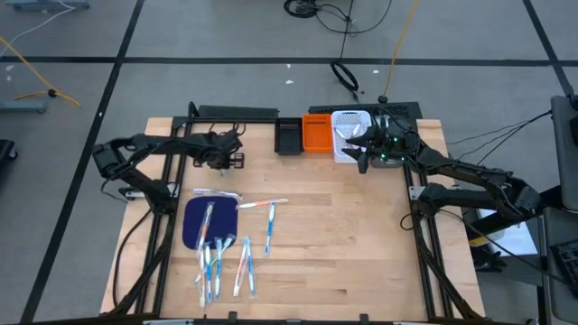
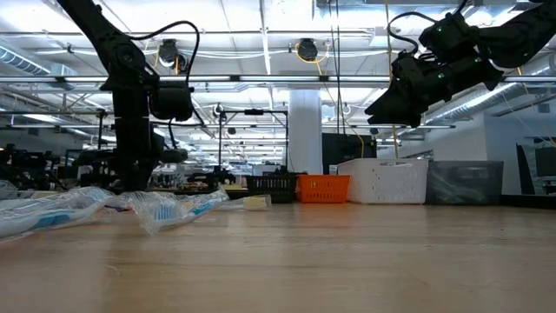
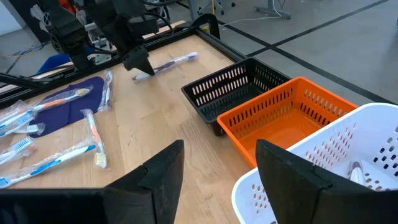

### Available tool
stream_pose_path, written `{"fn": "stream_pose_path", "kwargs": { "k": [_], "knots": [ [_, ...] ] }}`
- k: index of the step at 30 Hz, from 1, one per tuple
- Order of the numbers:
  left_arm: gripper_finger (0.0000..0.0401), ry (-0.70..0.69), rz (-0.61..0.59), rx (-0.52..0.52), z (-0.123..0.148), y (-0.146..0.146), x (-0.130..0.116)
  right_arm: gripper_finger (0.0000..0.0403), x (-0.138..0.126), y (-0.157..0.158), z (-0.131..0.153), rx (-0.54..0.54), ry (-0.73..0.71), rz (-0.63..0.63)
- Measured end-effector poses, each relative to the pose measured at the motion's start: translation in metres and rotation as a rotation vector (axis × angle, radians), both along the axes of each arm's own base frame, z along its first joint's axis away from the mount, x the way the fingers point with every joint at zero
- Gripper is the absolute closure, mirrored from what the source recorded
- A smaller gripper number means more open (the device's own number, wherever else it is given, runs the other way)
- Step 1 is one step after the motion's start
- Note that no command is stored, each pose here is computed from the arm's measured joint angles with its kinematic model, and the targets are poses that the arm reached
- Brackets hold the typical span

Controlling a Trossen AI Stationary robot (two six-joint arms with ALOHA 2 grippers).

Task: Pick & Place Toothbrushes
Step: Put the purple toothbrush into the white bin

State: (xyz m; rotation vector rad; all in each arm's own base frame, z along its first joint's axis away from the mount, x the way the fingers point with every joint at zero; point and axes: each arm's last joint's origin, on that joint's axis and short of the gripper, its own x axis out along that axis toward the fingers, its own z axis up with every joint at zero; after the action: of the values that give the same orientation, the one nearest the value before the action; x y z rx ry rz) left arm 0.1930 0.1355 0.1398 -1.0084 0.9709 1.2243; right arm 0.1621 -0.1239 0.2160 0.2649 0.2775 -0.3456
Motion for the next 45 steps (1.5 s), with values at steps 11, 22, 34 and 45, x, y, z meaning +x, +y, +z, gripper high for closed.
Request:
{"fn": "stream_pose_path", "kwargs": {
  "k": [11, 22, 34, 45],
  "knots": [
    [0.0396, -0.3, -0.252, 0.297, 0.061, -0.034, 0.02, 0.0209, 0.002, 0.002, 0.0, 0.037, -0.018, 0.027],
    [0.0395, -0.765, -0.616, 0.641, 0.11, -0.076, 0.065, 0.0209, 0.019, 0.023, 0.015, -0.008, -0.154, 0.169],
    [0.0395, -0.983, -0.77, 0.844, 0.111, -0.107, 0.102, 0.0209, 0.032, 0.046, 0.033, -0.03, -0.329, 0.286],
    [0.0396, -0.993, -0.825, 0.875, 0.094, -0.116, 0.142, 0.0209, 0.035, 0.052, 0.037, -0.038, -0.37, 0.249]
  ]
}}
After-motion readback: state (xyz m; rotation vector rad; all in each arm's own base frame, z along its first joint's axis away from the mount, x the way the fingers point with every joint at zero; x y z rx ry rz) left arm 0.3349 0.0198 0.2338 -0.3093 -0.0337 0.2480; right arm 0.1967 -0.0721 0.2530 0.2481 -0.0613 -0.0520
